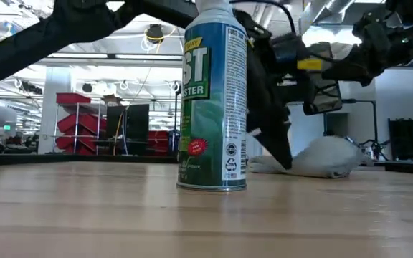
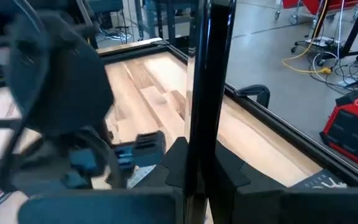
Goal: Apply microfiber cloth
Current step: Wipe the front of the cellphone with a gray microfiber cloth
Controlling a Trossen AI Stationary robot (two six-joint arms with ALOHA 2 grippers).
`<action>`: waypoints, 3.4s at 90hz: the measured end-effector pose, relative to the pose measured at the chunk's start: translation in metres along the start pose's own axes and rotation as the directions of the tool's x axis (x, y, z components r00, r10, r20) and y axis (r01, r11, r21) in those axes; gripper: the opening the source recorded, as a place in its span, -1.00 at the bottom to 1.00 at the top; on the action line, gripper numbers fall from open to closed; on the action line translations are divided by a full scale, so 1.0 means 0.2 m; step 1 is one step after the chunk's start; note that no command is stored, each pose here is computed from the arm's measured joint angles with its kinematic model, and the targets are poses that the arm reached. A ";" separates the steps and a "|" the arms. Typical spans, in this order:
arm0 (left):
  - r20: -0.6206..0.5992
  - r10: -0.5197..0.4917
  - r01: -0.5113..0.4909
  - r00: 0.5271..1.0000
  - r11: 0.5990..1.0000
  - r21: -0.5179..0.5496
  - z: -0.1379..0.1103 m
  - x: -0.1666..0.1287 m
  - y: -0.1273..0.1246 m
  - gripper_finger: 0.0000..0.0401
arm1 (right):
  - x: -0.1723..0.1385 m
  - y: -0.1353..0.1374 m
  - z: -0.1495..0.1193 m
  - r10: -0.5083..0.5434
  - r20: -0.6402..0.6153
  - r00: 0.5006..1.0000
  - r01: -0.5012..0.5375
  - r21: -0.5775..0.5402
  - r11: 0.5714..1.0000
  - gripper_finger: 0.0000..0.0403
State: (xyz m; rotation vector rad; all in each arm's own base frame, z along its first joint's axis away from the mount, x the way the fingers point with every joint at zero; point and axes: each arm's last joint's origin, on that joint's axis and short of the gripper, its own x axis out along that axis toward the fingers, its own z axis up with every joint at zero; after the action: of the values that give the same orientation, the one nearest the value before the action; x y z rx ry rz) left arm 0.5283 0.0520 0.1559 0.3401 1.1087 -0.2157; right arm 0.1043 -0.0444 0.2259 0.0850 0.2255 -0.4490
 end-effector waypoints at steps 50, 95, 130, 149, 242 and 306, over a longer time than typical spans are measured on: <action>-0.044 0.198 -0.199 0.979 0.980 -0.001 0.01 0.01 0.03 -0.99 | 0.00 0.00 -0.01 0.001 -0.018 1.000 0.000 0.004 1.000 -0.93; 0.174 0.372 -0.362 0.912 0.928 -0.091 0.22 -0.62 -0.04 -1.00 | -0.02 0.00 0.03 -0.019 0.061 0.998 0.019 -0.014 1.000 -0.93; 0.321 0.433 -0.404 0.842 0.901 -0.156 0.26 -0.93 -0.05 -1.00 | 0.01 0.03 0.08 0.028 0.160 0.987 -0.029 0.008 1.000 -0.93; 0.329 0.488 -0.461 0.809 0.873 -0.160 0.26 -0.99 -0.03 -1.00 | 0.04 0.07 0.10 0.089 0.193 0.977 -0.095 0.020 0.995 -0.93; 0.382 0.517 -0.446 0.766 0.856 -0.262 0.28 -0.90 0.03 -1.00 | 0.09 0.17 0.09 0.104 0.179 0.978 -0.107 0.005 0.994 -0.93; 0.393 0.521 -0.406 0.758 0.848 -0.341 0.27 -0.72 -0.01 -1.00 | 0.09 0.16 0.08 0.075 0.158 0.985 -0.073 -0.020 0.997 -0.93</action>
State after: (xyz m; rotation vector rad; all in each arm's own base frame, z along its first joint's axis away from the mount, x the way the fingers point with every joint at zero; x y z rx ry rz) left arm 0.5103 0.0292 0.3069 0.3189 0.5223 0.2753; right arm 0.1378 -0.0254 0.2380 0.0437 0.0690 -0.3780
